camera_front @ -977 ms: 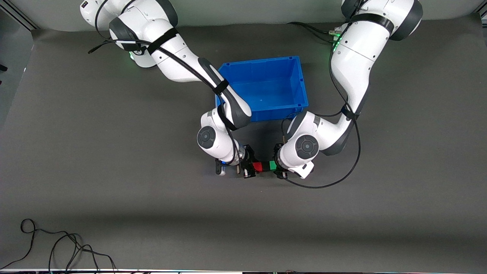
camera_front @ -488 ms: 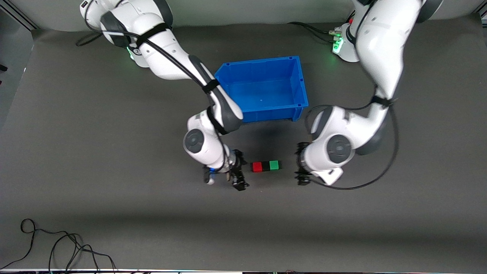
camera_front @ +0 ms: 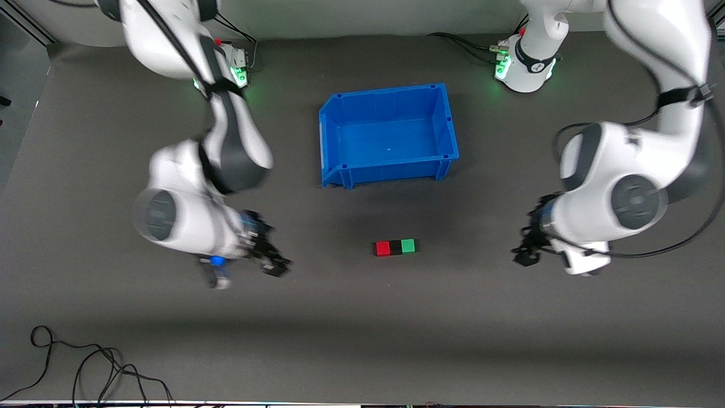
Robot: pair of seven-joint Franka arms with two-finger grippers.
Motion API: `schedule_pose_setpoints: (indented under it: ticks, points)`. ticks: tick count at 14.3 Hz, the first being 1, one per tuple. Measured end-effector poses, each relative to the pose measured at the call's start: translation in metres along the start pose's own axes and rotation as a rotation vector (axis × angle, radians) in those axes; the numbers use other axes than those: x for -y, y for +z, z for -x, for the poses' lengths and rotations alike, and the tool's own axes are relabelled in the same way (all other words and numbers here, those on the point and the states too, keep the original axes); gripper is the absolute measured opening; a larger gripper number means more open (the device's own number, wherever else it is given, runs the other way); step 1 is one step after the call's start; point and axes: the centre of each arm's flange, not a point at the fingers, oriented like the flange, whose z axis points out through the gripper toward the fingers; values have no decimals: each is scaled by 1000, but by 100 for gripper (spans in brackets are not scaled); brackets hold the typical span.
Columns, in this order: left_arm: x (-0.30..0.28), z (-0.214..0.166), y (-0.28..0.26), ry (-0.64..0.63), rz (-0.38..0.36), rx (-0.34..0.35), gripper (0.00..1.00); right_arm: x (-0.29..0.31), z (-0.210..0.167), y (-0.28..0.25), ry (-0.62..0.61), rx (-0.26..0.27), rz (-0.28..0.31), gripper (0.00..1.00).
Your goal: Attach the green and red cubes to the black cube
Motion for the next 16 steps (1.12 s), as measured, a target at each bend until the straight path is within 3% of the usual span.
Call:
schedule_pose_setpoints:
  ticks: [5,11,16]
  points:
    - [75,-37,-68,354,-38,17,100,-84,-27,-104,-271,-132,81,100]
    - [155,-14,-136,615,-50,-16,100,-188,-80,-169,-598,-143,65,100]
    - [196,-18,-170,763,-27,-47,100,-237,-108,-187,-727,-143,56,100]
